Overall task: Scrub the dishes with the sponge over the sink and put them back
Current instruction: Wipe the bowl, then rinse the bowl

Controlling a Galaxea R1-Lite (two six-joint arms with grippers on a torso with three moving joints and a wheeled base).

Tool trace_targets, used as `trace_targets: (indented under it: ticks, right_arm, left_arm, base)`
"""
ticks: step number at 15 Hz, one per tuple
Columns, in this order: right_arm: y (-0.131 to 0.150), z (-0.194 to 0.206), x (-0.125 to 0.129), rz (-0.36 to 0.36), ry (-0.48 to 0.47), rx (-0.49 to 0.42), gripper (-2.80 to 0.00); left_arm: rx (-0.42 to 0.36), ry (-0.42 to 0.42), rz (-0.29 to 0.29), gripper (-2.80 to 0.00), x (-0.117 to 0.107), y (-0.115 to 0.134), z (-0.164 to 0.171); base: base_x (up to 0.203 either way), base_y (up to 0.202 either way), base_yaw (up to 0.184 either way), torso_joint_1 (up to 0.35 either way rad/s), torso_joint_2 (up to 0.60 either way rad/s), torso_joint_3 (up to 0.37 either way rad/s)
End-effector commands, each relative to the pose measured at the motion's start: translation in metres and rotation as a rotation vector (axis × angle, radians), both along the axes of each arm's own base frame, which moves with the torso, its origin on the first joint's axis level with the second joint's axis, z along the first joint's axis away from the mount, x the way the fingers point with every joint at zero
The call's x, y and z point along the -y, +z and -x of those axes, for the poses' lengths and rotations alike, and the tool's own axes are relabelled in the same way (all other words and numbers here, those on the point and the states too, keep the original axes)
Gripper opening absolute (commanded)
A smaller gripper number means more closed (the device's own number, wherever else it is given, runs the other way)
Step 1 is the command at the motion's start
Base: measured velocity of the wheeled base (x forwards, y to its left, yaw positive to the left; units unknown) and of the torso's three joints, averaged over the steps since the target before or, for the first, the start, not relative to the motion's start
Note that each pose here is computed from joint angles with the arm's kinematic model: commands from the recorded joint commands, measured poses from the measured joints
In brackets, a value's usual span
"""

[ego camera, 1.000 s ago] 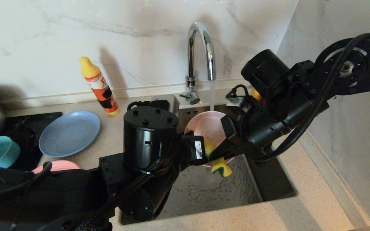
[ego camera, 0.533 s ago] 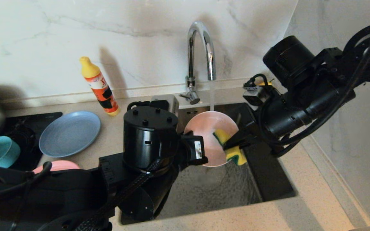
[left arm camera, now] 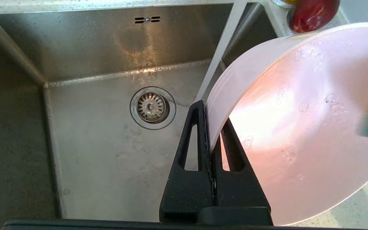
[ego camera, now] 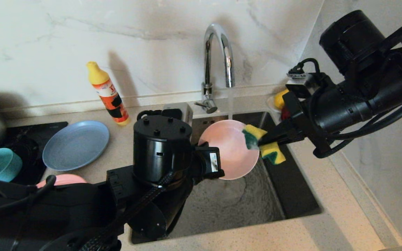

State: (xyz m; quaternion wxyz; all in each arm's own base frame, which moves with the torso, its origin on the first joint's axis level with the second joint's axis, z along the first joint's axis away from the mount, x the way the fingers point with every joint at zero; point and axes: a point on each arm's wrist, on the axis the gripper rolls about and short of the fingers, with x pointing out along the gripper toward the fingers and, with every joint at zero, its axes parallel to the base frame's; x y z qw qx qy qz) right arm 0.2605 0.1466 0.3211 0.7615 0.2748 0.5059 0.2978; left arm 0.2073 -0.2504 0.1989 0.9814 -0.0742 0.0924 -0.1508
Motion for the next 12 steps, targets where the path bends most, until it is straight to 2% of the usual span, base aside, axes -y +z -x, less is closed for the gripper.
trace_targets:
  ticks: [1, 4, 7, 12]
  right_arm:
    - [0.009, 0.007, 0.011, -0.015, -0.02, 0.019, -2.8]
    - [0.014, 0.011, 0.02, -0.021, -0.044, 0.034, -2.8]
    - [0.023, 0.021, 0.032, -0.031, -0.066, 0.055, -2.8]
    - [0.028, 0.041, 0.043, -0.029, -0.066, 0.064, -2.8]
  left_arm:
    - [0.001, 0.016, 0.005, -2.8, -0.003, 0.0, -0.003]
    - [-0.001, 0.031, 0.003, -2.8, -0.006, -0.001, -0.006]
    - [-0.024, 0.112, -0.012, -2.8, -0.022, -0.004, -0.03]
    - [-0.204, 0.245, -0.046, -2.8, -0.035, -0.019, -0.066]
  base:
    - [0.0, 0.0, 0.0, 0.0, 0.0, 0.0]
    - [0.0, 0.0, 0.0, 0.0, 0.0, 0.0]
    - [0.0, 0.0, 0.0, 0.0, 0.0, 0.0]
    - [0.0, 0.0, 0.0, 0.0, 0.0, 0.0]
